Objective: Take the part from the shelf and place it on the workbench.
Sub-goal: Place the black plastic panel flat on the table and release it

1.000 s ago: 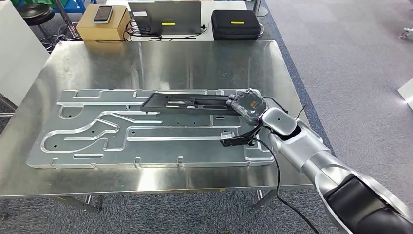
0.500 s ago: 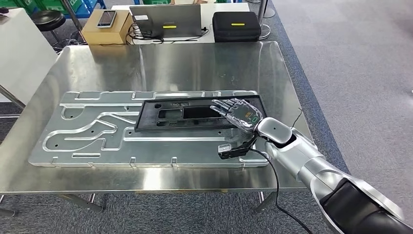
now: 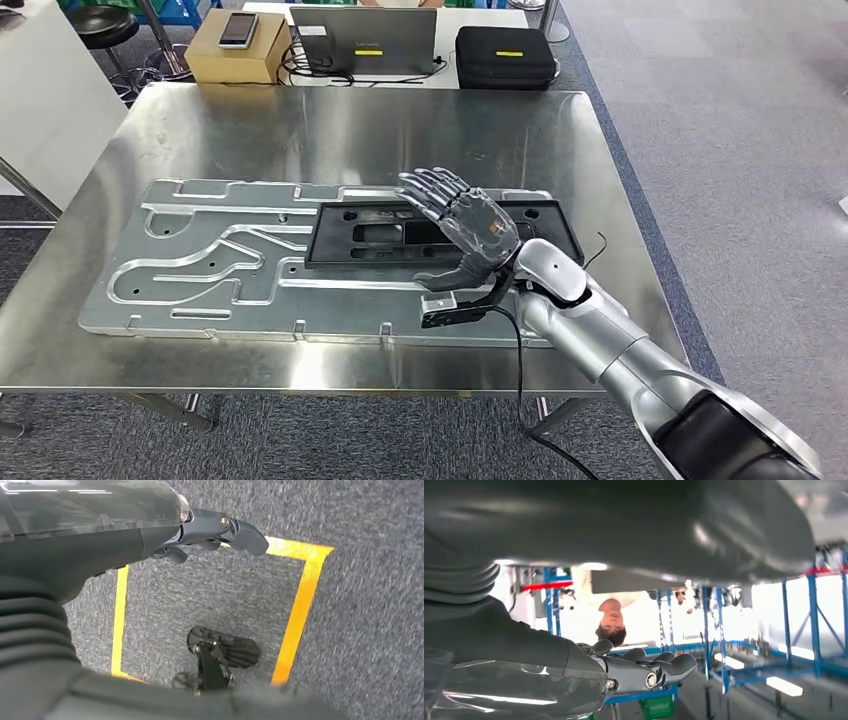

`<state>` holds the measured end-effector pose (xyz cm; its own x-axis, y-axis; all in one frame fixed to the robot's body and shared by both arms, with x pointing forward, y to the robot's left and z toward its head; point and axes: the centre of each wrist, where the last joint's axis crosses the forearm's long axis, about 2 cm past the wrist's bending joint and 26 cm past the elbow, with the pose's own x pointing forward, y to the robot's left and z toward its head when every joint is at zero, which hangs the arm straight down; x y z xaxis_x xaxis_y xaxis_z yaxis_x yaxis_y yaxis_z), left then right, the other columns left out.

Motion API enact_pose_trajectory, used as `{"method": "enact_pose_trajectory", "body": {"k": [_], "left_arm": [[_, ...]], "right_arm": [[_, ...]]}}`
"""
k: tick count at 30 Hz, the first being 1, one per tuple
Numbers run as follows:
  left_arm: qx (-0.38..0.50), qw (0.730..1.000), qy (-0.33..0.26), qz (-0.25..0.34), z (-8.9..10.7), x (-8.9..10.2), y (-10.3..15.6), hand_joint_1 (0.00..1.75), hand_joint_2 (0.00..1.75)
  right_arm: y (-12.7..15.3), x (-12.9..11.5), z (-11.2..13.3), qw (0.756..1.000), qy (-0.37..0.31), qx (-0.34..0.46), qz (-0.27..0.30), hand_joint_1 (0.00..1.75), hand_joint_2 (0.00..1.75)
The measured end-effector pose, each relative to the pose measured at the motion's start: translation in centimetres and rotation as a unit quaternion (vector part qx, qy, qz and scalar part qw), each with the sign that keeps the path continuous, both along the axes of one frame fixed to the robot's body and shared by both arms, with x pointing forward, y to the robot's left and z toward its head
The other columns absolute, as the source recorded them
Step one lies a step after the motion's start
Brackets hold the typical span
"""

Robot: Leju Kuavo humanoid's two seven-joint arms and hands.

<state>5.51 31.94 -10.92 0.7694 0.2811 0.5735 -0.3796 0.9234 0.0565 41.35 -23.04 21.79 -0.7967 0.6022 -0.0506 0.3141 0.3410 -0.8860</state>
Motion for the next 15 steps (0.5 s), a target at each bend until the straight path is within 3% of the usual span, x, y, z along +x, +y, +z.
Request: {"method": "enact_pose_trajectory", "body": {"k": [3,6,9,15], "left_arm": [[-0.002,1.0,0.001,0.0,0.0,-0.1,0.0,0.0,0.0],[-0.003,1.0,0.003,0.001,0.0,-0.3,0.0,0.0,0.0],[-0.005,1.0,0.006,0.005,-0.1,-0.6,0.0,0.0,0.0],[-0.013,0.999,0.006,0.033,-0.2,-1.3,0.1,0.0,0.0]], "right_arm": [[0.4,-1.0,0.5,0.993,0.024,0.107,0.04,0.0,0.0],[0.2,-1.8,2.9,0.963,0.052,0.247,0.097,0.0,0.0],[-0.5,-2.8,5.0,0.931,0.035,0.337,0.134,0.0,0.0],[-5.1,-6.4,6.4,0.89,-0.086,0.439,0.084,0.0,0.0]]}}
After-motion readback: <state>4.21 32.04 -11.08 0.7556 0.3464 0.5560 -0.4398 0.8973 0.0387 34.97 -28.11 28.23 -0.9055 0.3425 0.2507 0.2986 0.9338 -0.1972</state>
